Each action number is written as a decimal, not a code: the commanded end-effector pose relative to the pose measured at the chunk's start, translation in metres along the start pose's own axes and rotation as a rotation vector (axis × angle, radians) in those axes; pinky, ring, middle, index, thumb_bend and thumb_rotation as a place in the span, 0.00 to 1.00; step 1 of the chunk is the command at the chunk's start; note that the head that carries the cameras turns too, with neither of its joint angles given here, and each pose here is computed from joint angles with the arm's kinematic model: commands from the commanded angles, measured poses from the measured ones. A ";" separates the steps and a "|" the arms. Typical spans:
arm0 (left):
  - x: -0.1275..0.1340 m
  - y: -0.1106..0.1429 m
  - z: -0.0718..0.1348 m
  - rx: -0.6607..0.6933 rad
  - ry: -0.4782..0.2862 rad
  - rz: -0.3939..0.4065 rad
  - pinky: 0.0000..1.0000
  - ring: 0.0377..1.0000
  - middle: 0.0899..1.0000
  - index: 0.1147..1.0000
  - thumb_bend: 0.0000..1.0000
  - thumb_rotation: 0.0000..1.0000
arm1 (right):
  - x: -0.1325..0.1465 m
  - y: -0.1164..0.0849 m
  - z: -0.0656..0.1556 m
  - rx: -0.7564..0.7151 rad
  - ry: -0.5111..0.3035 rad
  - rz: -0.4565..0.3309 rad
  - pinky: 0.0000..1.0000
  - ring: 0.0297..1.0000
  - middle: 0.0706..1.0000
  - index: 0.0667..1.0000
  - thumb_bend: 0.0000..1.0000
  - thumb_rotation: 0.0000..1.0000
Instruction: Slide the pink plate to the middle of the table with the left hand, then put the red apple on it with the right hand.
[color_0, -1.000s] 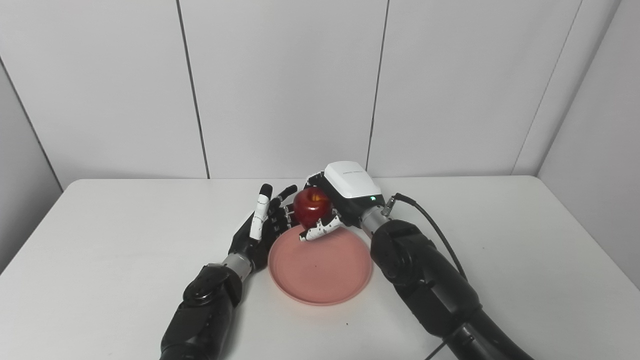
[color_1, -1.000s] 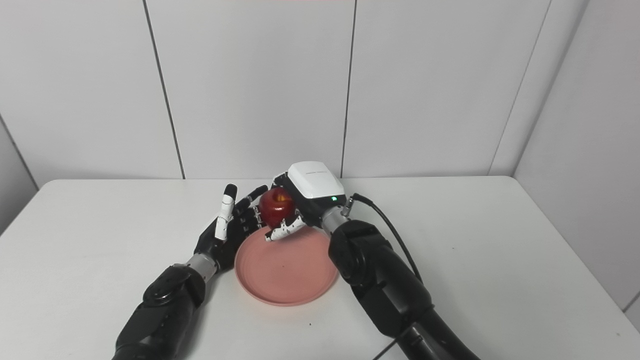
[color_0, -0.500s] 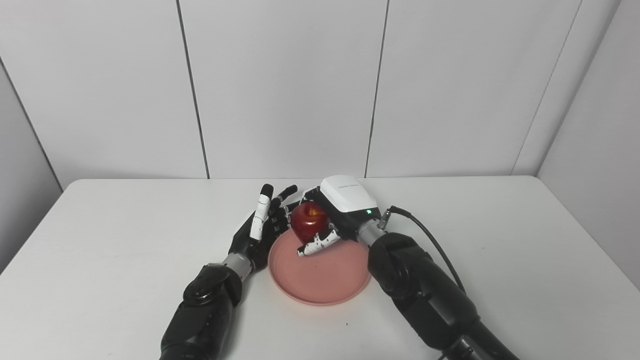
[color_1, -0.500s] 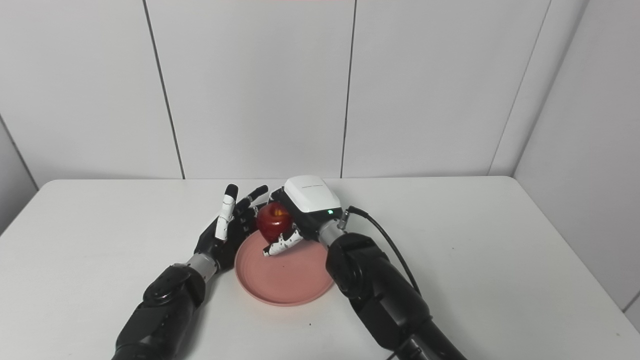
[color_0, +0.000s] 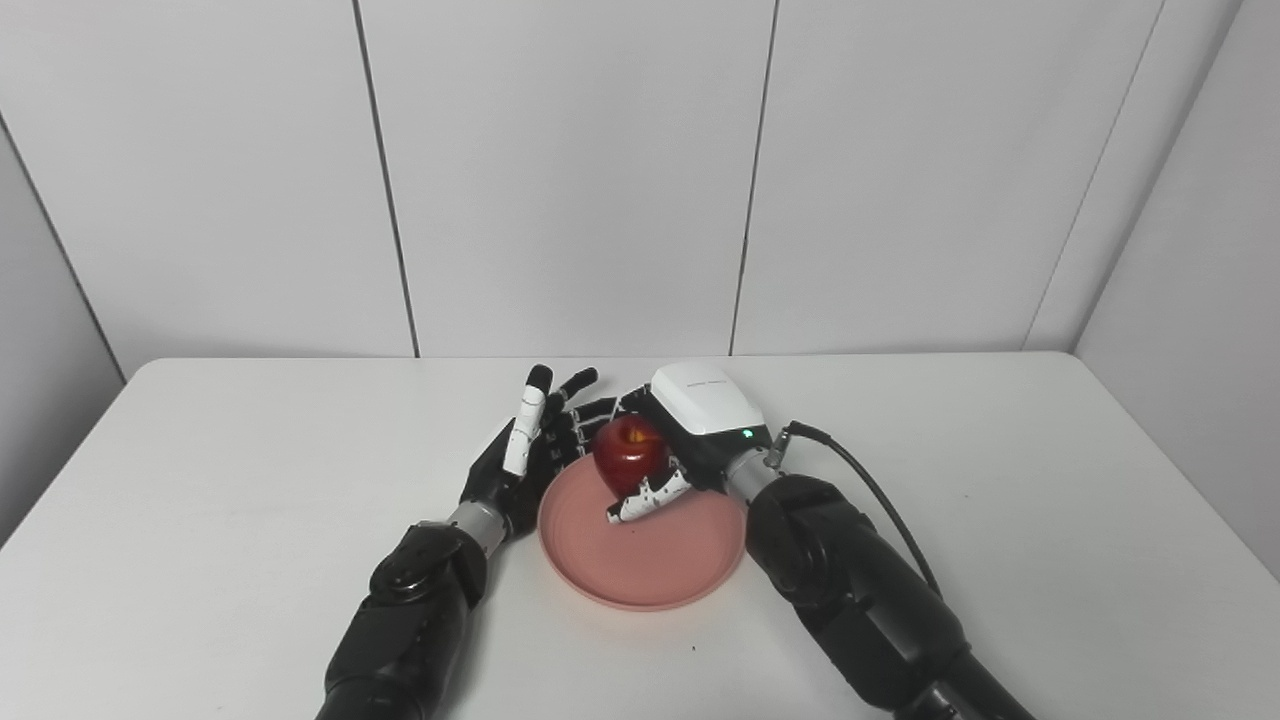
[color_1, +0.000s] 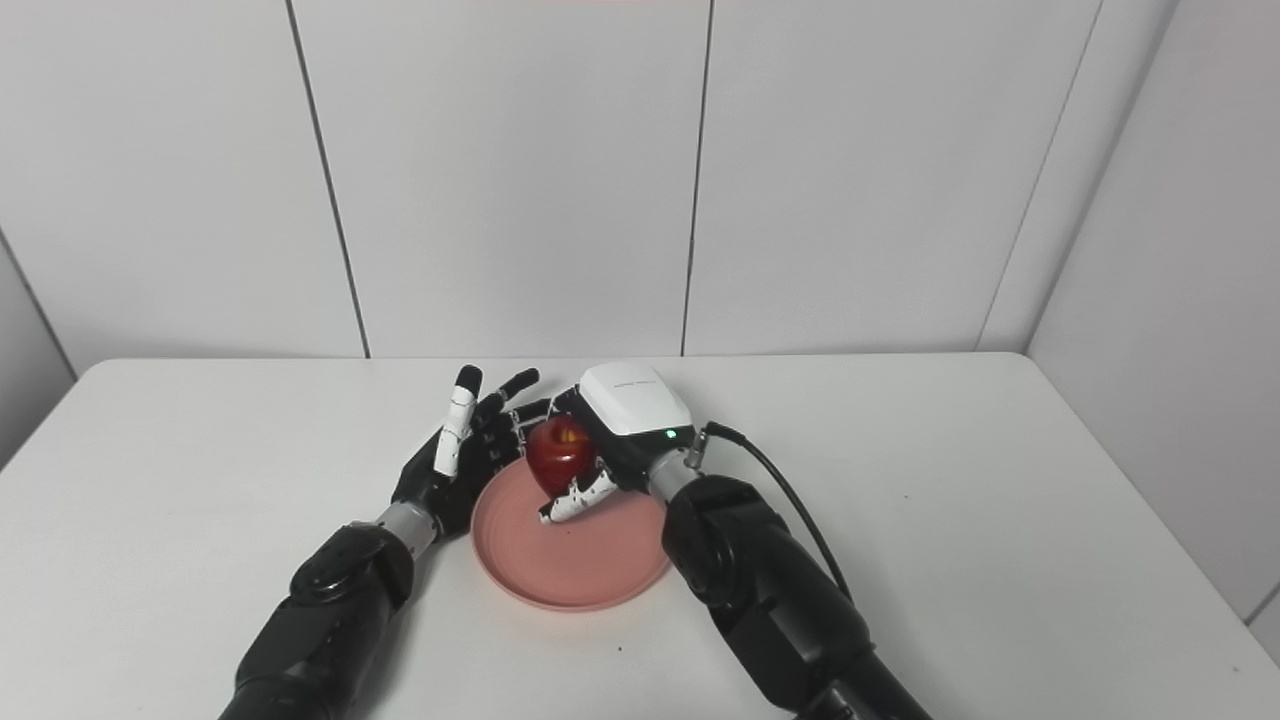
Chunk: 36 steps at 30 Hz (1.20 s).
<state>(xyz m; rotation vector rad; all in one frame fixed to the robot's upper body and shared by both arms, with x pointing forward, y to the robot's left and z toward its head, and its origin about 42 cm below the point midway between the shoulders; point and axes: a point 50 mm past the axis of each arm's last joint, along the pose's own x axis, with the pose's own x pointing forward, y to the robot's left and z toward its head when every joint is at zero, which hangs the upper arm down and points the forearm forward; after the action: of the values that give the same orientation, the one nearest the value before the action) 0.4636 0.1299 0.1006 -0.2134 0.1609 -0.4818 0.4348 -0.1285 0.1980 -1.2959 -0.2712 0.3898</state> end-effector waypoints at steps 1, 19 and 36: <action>-0.020 0.008 -0.046 -0.037 0.169 0.056 0.82 0.77 0.76 0.88 0.97 0.95 | 0.006 -0.028 0.007 -0.009 -0.015 -0.087 0.22 0.27 0.33 0.46 0.50 0.17; -0.021 0.008 -0.051 -0.046 0.171 0.068 0.80 0.76 0.74 0.87 0.96 0.94 | -0.008 -0.003 0.004 0.011 -0.023 -0.059 0.20 0.25 0.31 0.46 0.50 0.17; -0.021 0.007 -0.052 -0.035 0.172 0.059 0.81 0.77 0.77 0.90 0.96 0.96 | -0.010 0.004 0.000 -0.003 0.008 -0.017 0.23 0.29 0.35 0.59 0.63 0.60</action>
<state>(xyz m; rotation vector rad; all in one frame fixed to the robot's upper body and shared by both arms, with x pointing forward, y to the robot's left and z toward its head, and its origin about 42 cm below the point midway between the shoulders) 0.4638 0.1298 0.0982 -0.2131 0.1504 -0.4759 0.4195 -0.1337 0.1783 -1.2850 -0.2412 0.3978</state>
